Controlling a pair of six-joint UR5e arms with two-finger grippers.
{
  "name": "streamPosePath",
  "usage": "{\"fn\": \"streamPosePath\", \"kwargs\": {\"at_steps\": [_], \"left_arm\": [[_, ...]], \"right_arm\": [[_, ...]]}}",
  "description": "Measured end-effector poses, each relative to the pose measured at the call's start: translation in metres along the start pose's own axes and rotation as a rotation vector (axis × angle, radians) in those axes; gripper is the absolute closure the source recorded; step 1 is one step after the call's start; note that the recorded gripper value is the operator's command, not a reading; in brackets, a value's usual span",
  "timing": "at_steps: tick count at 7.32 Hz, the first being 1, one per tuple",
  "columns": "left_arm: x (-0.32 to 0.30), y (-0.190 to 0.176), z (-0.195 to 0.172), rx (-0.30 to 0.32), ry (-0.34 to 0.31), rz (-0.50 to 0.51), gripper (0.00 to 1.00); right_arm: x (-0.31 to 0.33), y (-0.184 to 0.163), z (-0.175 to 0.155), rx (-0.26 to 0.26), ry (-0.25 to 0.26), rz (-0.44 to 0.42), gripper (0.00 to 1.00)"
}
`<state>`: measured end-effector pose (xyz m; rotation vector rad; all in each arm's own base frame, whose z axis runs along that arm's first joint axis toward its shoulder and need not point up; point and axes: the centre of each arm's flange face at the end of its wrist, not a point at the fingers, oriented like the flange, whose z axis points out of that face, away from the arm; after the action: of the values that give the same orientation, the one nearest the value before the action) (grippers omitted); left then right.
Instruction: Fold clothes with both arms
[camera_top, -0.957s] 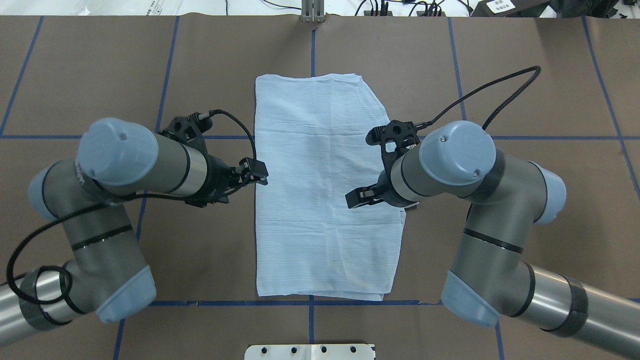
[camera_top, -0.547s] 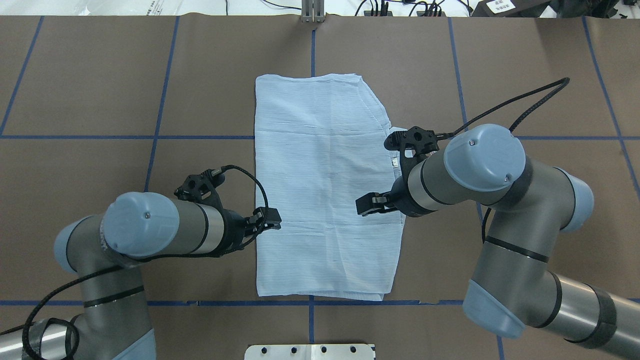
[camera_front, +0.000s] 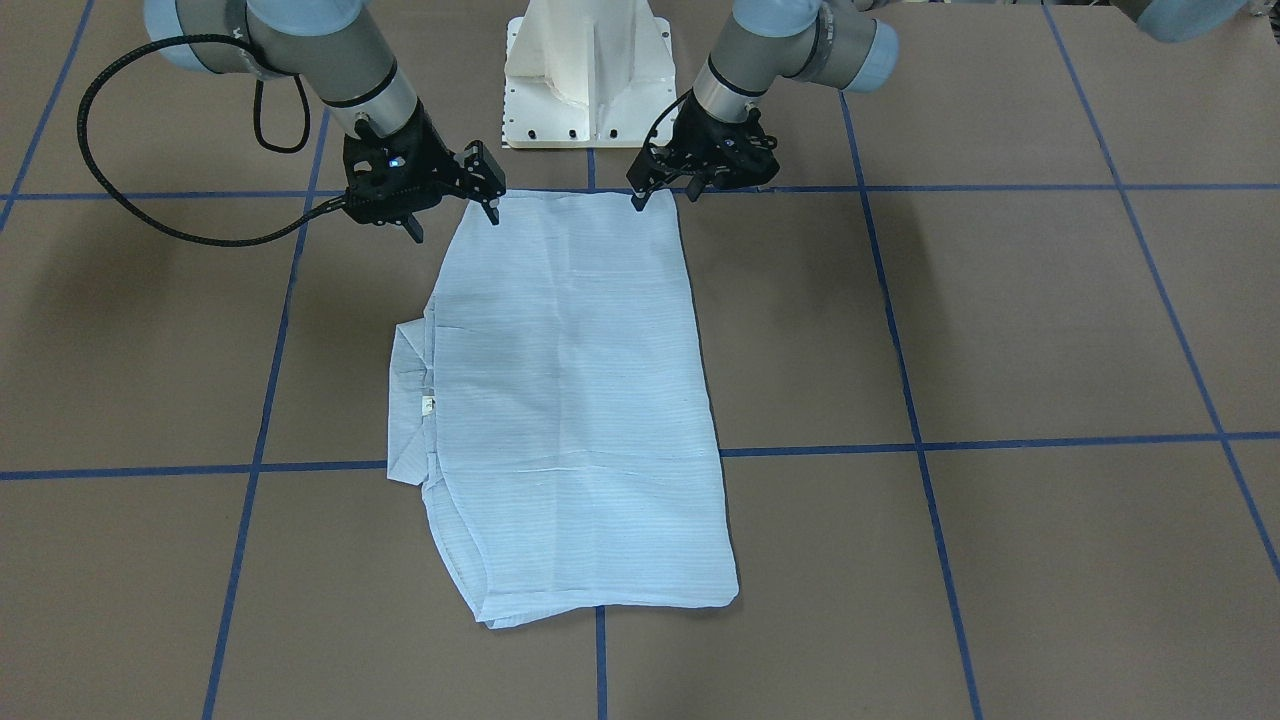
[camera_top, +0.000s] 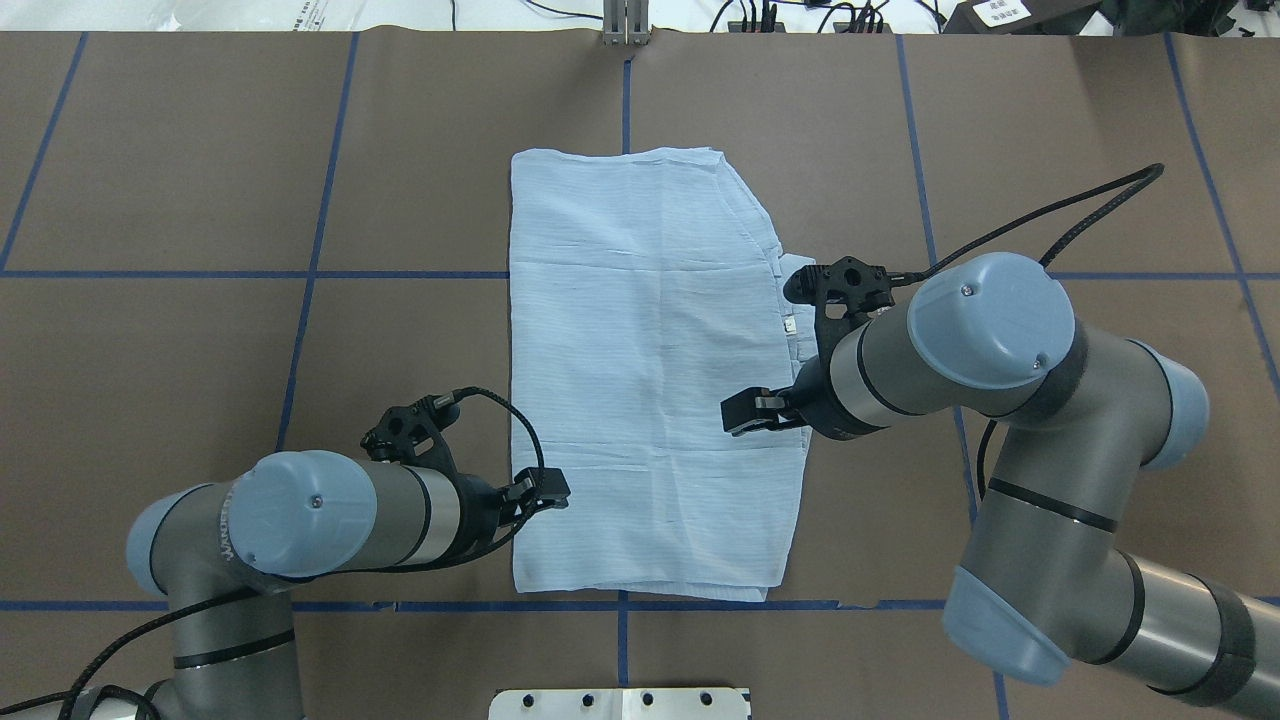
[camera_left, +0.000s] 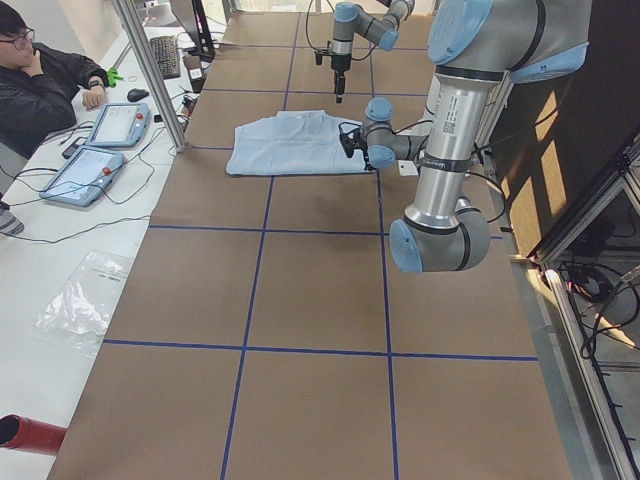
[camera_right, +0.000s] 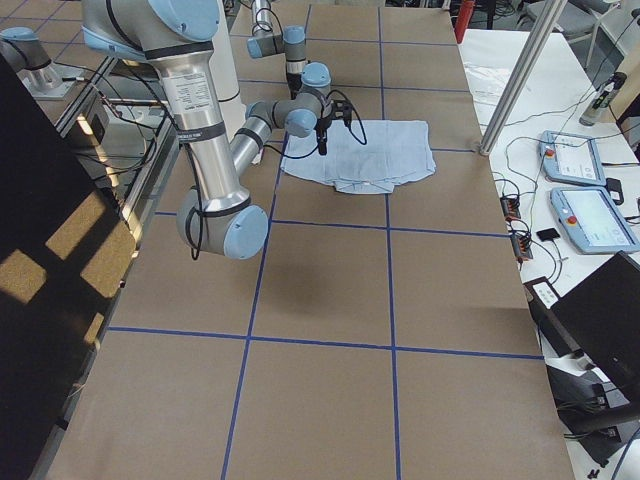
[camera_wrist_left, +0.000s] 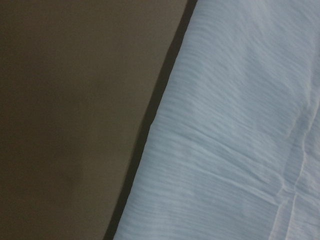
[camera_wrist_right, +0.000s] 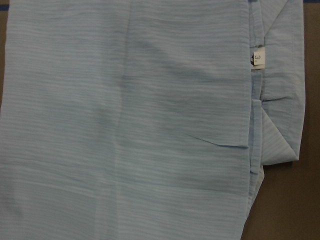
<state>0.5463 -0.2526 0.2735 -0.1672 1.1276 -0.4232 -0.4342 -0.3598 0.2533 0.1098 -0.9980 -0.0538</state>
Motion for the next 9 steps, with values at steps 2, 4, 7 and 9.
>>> {"fn": "streamPosePath", "kwargs": {"at_steps": [2, 4, 7, 9], "left_arm": [[-0.004, 0.013, 0.008, -0.015, -0.024, -0.01, 0.17], [-0.005, 0.015, 0.012, -0.017, -0.033, -0.011, 0.21], [-0.006, 0.015, 0.017, -0.015, -0.044, -0.012, 0.26], [-0.008, 0.016, 0.02, -0.015, -0.051, -0.011, 0.36]], "right_arm": [[0.0, 0.001, -0.001, -0.003, -0.002, 0.0, 0.0], [0.0, 0.001, -0.001, -0.003, -0.002, 0.0, 0.0], [0.0, 0.0, -0.001, -0.003, 0.0, 0.001, 0.0], [0.001, 0.0, -0.001, -0.003, 0.001, 0.001, 0.0]]}}
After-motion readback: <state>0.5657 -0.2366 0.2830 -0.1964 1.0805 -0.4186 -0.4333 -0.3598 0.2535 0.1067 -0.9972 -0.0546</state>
